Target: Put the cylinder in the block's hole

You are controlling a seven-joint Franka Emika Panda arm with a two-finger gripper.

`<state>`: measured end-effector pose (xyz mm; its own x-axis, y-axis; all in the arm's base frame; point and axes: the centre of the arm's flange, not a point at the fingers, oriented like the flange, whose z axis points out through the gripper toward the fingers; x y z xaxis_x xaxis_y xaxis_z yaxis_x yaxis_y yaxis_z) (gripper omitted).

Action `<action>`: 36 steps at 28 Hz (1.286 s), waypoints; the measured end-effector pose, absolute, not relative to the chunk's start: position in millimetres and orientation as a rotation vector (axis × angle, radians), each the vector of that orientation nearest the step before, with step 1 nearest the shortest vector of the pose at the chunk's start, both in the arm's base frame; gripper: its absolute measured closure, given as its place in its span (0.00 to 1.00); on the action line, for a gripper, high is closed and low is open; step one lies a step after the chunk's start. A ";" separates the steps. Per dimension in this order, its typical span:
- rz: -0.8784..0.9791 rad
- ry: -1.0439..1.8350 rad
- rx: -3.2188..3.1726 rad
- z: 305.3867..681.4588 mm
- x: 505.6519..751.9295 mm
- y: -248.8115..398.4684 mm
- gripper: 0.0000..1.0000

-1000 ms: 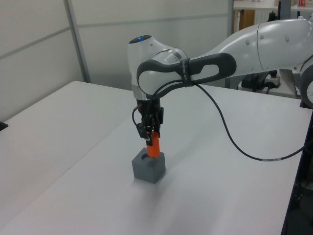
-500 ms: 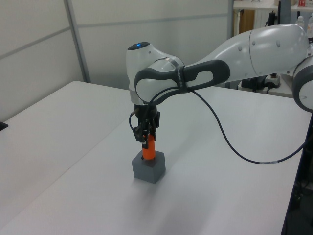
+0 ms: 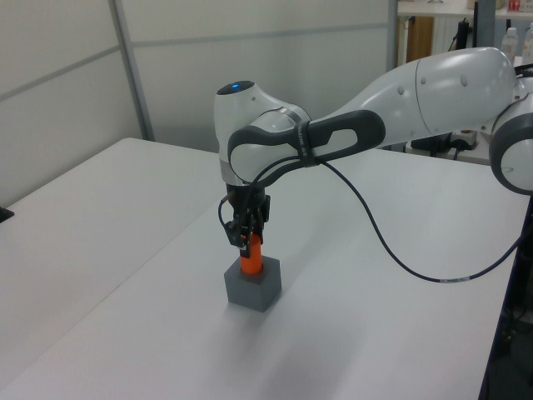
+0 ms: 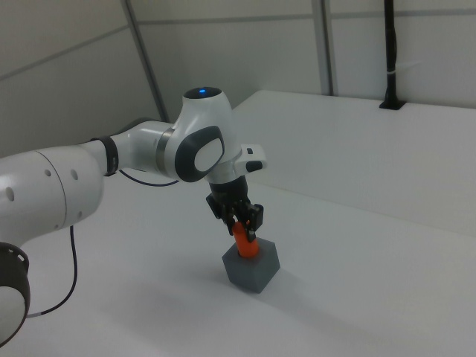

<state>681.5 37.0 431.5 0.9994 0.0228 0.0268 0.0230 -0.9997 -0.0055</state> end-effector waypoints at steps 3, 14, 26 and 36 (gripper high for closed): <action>-0.043 -0.041 -3.143 431.5 681.5 36.4 0.35; -0.108 -0.011 -3.154 465.6 677.7 34.4 0.00; -0.114 0.021 -3.155 590.2 608.7 23.8 0.00; -0.077 0.043 -3.156 617.1 573.7 14.7 0.00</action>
